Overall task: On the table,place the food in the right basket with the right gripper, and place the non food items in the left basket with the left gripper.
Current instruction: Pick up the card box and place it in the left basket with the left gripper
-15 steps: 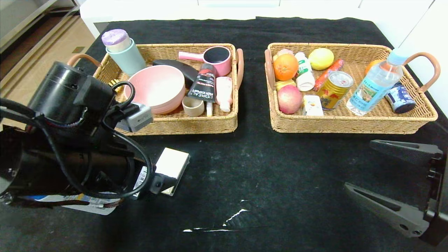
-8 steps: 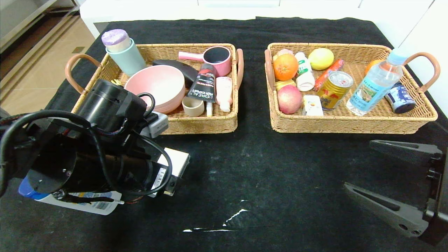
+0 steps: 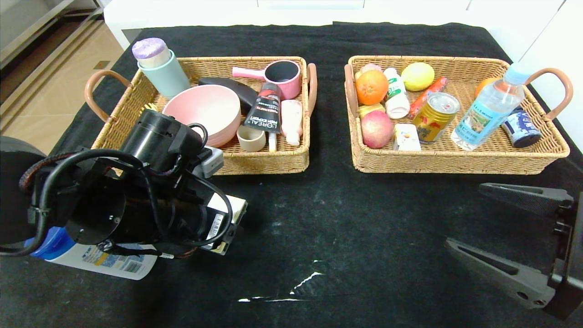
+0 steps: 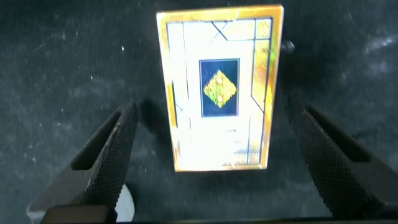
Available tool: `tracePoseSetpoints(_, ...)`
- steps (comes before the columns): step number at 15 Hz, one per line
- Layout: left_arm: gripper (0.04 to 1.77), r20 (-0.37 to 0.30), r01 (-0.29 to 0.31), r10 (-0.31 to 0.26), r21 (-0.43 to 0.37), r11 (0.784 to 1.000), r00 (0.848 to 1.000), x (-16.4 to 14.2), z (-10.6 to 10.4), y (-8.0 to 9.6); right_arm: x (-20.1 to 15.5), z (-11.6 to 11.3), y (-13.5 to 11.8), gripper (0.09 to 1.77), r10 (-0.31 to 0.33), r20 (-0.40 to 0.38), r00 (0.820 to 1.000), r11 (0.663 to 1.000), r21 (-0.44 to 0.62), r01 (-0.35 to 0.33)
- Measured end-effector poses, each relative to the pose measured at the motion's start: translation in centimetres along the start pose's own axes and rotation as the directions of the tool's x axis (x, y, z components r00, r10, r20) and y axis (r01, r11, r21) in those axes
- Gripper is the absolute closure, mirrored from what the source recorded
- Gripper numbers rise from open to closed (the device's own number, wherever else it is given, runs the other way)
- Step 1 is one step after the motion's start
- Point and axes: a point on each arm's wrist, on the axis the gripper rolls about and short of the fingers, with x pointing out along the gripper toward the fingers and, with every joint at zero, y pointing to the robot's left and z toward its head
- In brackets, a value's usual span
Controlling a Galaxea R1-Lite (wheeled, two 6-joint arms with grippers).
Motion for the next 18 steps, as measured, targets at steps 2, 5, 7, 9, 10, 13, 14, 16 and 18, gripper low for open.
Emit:
tracePoseSetpoints(2, 0.1, 0.02, -0.003, 0.003, -0.011, 1.0, 1.0, 0.5, 0.0, 0.1, 0.0, 0.0, -0.1, 0.15, -0.003, -0.001, 1.0, 1.0, 0.001, 0.003)
tracePoseSetpoints(5, 0.1, 0.023, -0.004, 0.004, -0.016, 1.0, 1.0, 0.8, -0.1, 0.1, 0.0, 0.0, -0.3, 0.15, -0.015, 0.0, 1.0, 1.0, 0.001, 0.015)
tracePoseSetpoints(7, 0.09, 0.019, -0.004, 0.004, -0.014, 1.0, 1.0, 0.9, -0.1, 0.1, 0.0, 0.0, -0.3, 0.15, -0.018, -0.001, 1.0, 1.0, 0.001, 0.018)
tracePoseSetpoints(9, 0.43, 0.016, -0.002, 0.002, -0.012, 1.0, 1.0, 1.0, -0.2, 0.0, 0.0, 0.0, -0.3, 0.15, -0.019, 0.0, 1.0, 1.0, 0.001, 0.019)
tracePoseSetpoints(10, 0.57, 0.014, -0.003, 0.003, -0.012, 1.0, 1.0, 1.1, -0.3, 0.0, 0.0, 0.0, -0.3, 0.15, -0.018, 0.0, 1.0, 1.0, 0.0, 0.018)
tracePoseSetpoints(13, 0.76, 0.011, -0.004, 0.004, -0.011, 1.0, 1.0, 1.2, -0.3, 0.0, 0.0, 0.0, -0.3, 0.15, -0.018, -0.003, 1.0, 1.0, 0.001, 0.018)
tracePoseSetpoints(14, 0.77, 0.011, -0.004, 0.004, -0.012, 1.0, 1.0, 1.2, -0.3, 0.0, 0.0, -0.1, -0.3, 0.15, -0.018, -0.003, 1.0, 1.0, 0.002, 0.018)
tracePoseSetpoints(16, 0.77, 0.009, -0.004, 0.004, -0.012, 1.0, 1.0, 1.2, -0.3, 0.0, 0.0, -0.1, -0.3, 0.15, -0.017, -0.004, 1.0, 1.0, 0.002, 0.017)
tracePoseSetpoints(18, 0.77, 0.008, -0.004, 0.005, -0.012, 1.0, 1.0, 1.3, -0.3, 0.0, 0.0, -0.1, -0.3, 0.15, -0.017, -0.004, 1.0, 1.0, 0.002, 0.017)
